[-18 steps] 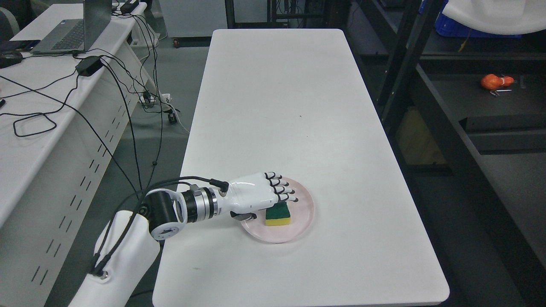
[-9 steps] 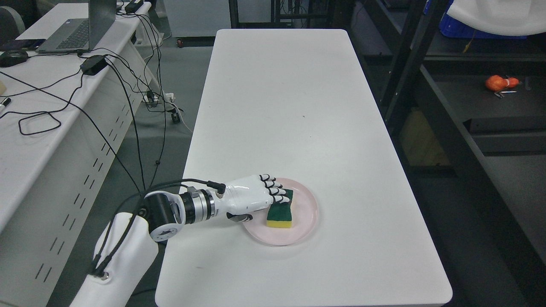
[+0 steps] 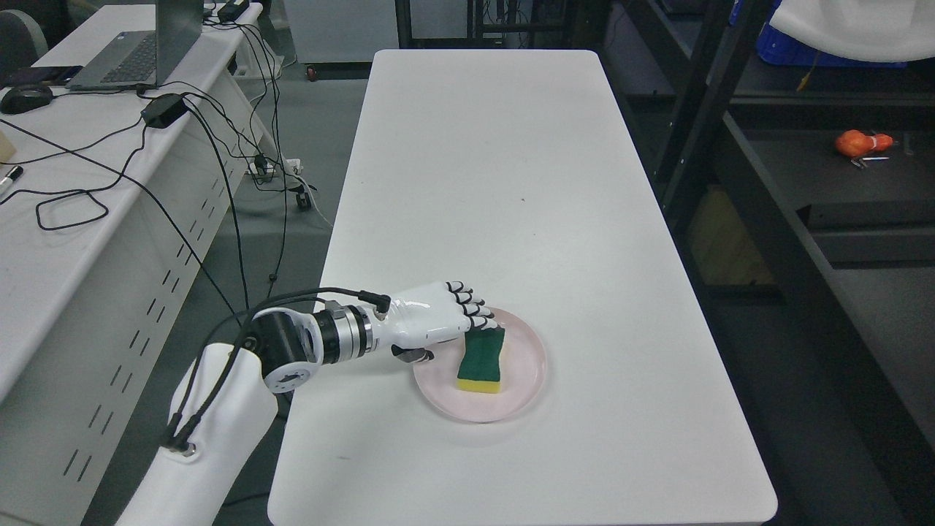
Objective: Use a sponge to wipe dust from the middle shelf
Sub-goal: 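Close the left hand fingers around the green-and-yellow sponge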
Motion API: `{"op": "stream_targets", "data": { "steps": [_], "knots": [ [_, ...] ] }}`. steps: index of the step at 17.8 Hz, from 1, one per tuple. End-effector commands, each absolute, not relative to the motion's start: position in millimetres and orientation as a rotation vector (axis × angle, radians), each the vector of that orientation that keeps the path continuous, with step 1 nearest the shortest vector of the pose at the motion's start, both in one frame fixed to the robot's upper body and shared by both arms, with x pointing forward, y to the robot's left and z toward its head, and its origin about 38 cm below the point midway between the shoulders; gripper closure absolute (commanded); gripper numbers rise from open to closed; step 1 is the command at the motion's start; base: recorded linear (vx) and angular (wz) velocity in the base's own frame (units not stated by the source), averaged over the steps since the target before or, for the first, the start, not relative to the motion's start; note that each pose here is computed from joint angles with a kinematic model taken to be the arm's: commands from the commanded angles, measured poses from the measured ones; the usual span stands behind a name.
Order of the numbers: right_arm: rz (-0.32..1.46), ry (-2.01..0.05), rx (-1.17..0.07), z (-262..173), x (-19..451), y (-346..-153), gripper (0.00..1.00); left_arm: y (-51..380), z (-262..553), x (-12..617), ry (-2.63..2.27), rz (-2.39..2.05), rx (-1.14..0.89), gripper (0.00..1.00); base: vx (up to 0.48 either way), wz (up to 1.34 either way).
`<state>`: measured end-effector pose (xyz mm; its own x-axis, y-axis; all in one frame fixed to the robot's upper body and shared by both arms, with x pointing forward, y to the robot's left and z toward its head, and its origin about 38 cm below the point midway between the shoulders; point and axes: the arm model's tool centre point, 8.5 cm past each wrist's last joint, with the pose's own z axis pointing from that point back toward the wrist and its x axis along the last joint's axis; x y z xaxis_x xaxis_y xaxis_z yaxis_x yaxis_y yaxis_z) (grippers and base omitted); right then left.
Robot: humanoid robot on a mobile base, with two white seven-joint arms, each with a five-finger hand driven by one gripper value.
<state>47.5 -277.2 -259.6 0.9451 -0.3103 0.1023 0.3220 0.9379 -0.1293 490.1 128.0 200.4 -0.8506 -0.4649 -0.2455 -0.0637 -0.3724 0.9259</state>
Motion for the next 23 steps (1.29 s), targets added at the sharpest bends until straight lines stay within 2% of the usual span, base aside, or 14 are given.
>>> {"op": "stream_targets", "data": {
  "steps": [1, 7, 9, 12, 14, 18, 20, 23],
  "knots": [
    [-0.324, -0.029, -0.152, -258.8, 46.0, -287.3, 0.0, 101.9, 175.5, 495.9, -1.557, -2.301, 0.598, 0.15, 0.0, 0.0],
    [-0.324, -0.027, -0.152, -258.8, 45.9, -287.3, 0.0, 79.5, 173.0, 490.1, -1.581, -2.328, 0.569, 0.17, 0.0, 0.0],
    [-0.324, -0.029, -0.152, -258.8, 46.0, -287.3, 0.0, 80.0, 172.2, 490.0, -1.581, -2.325, 0.565, 0.22, 0.0, 0.0],
    [-0.324, -0.029, -0.152, -258.8, 46.0, -287.3, 0.0, 84.7, 171.6, 491.0, -1.582, -2.304, 0.565, 0.34, 0.0, 0.0],
    [-0.324, -0.029, -0.152, -258.8, 46.0, -287.3, 0.0, 92.2, 176.7, 494.4, -1.599, -2.26, 0.575, 0.48, 0.0, 0.0],
    [-0.324, -0.029, -0.152, -258.8, 46.0, -287.3, 0.0, 102.7, 179.8, 498.1, -1.608, -2.209, 0.588, 0.6, 0.0, 0.0],
    [-0.324, -0.029, -0.152, -258.8, 46.0, -287.3, 0.0, 110.7, 183.7, 500.8, -1.627, -2.161, 0.591, 0.72, 0.0, 0.0],
    [-0.324, -0.029, -0.152, -258.8, 46.0, -287.3, 0.0, 123.1, 192.3, 505.2, -1.666, -2.079, 0.595, 0.84, 0.0, 0.0]
  ]
}}
